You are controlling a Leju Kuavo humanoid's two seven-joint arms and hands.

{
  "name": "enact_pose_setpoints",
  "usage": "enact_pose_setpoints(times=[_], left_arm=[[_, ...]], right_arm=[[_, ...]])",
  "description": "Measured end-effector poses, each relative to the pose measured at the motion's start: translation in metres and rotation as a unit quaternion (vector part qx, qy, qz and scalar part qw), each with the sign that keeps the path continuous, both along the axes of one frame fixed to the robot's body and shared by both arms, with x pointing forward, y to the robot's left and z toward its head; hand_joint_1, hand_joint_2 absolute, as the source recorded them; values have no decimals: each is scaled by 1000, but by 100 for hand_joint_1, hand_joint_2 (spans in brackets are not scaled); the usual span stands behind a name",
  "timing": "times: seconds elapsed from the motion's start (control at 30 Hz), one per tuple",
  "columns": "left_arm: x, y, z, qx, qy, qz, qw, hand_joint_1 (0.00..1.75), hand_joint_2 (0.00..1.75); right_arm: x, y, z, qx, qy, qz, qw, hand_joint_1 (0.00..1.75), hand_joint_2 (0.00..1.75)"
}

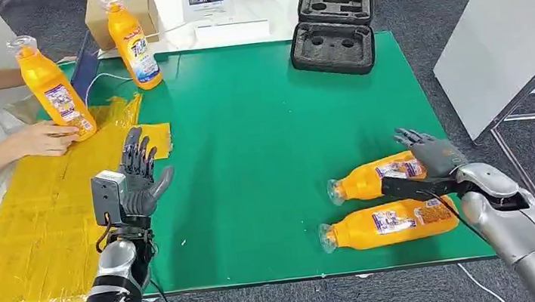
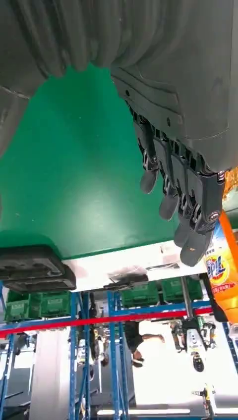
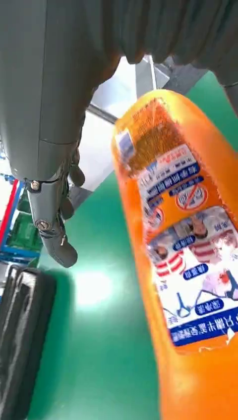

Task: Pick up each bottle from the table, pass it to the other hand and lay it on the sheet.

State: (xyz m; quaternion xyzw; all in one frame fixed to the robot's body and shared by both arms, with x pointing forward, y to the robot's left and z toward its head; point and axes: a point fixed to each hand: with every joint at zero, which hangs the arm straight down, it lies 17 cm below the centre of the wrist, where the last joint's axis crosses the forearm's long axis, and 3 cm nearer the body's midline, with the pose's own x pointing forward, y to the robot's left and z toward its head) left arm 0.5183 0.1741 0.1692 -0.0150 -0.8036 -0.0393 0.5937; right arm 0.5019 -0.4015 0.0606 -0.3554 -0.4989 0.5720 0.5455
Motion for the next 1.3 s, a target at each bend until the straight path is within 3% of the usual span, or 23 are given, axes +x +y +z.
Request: enact_pose_setpoints(times=[0.47, 0.83, 0.93, 0.97, 1.0, 1.03, 1.23, 1.3], left_arm=[[1, -3, -2, -5, 6, -3, 1000, 0, 175], [6, -27, 2, -16, 13, -31, 999, 0, 175], [6, -28, 2, -16, 14, -33, 999, 0, 175], [7, -29, 2, -17, 14, -34, 999, 0, 175], [7, -30, 2, -18, 15, -34, 999, 0, 175], [7, -30, 2, -18, 15, -35, 999, 0, 175], [8, -32, 0, -22, 19, -37, 999, 0, 175], [8, -34, 0, -23, 21, -39, 999, 0, 175]], right_arm=[[0, -4, -24, -10, 19, -15, 1000, 0, 175], [22, 4, -43, -33, 39, -47, 998, 3, 175], [24, 5, -46, -33, 44, -50, 997, 42, 175], [25, 5, -46, -34, 46, -52, 997, 86, 175], [25, 3, -47, -37, 48, -55, 997, 96, 175], [27, 3, -47, -40, 48, -58, 996, 126, 175], [28, 1, -52, -54, 49, -72, 995, 148, 175], [30, 1, -52, -57, 48, -74, 994, 168, 175]])
